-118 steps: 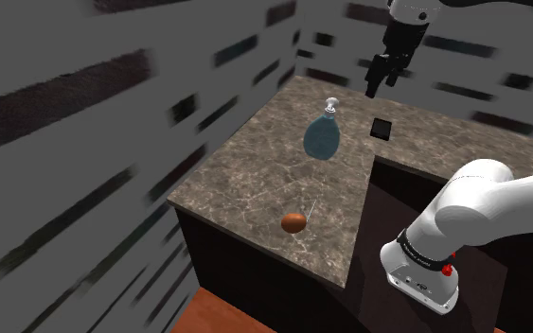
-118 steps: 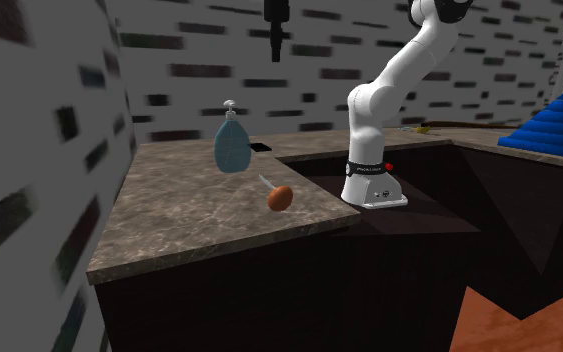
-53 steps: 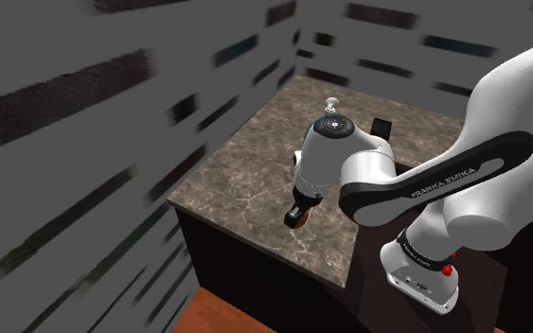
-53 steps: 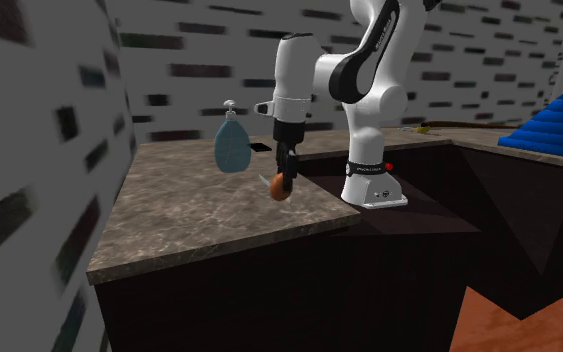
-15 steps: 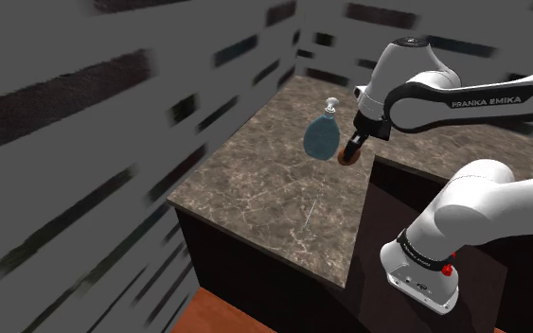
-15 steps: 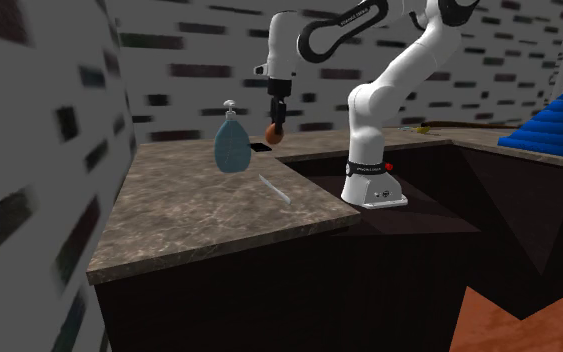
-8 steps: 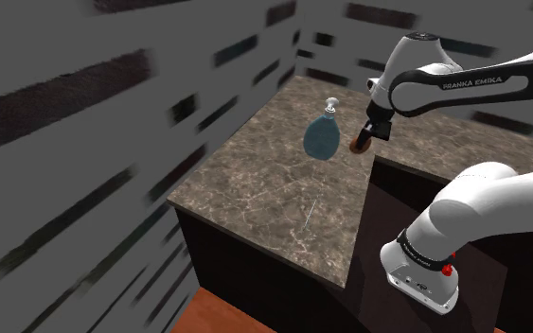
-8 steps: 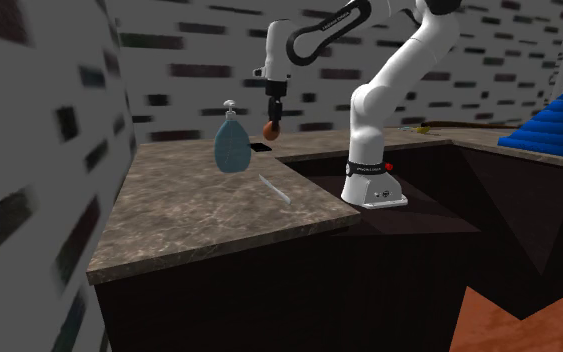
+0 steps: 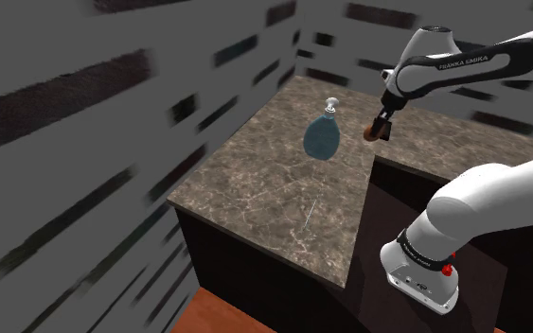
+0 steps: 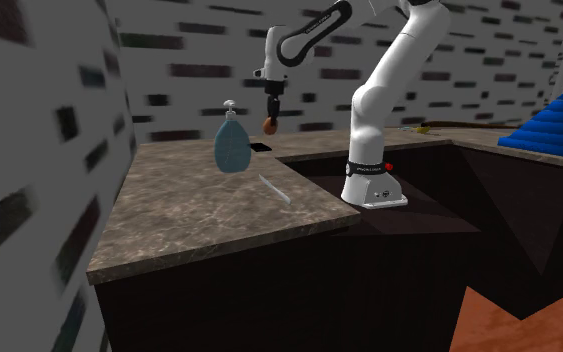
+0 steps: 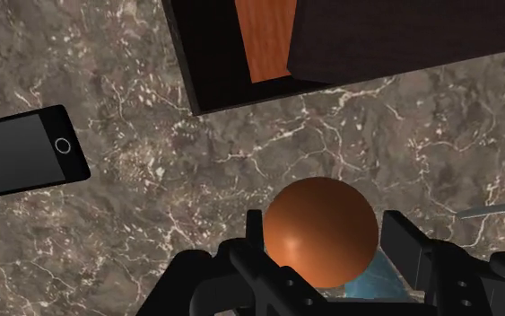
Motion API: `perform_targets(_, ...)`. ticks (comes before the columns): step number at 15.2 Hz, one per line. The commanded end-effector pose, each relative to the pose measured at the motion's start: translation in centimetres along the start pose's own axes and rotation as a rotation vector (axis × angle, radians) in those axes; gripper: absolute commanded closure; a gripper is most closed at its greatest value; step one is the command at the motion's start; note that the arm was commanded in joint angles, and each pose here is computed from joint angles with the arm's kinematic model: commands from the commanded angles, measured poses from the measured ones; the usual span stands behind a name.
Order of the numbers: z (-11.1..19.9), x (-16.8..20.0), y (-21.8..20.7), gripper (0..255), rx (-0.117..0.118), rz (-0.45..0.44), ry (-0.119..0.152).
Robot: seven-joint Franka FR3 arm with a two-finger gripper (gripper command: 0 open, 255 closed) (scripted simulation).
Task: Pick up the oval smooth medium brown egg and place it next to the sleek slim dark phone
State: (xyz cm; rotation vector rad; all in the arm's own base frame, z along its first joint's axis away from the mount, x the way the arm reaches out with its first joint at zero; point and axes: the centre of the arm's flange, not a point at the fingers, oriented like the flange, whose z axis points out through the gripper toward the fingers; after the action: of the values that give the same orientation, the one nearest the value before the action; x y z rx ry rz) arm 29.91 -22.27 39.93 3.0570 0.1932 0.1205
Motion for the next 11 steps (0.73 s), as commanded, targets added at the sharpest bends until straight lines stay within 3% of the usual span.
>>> perform_targets(1,0.3,0.0,2.9,255,-0.002,-0.002,-0.001)
perform_targets(11,1.2,-1.1,16.0,255,-0.002,-0.002,-0.001)
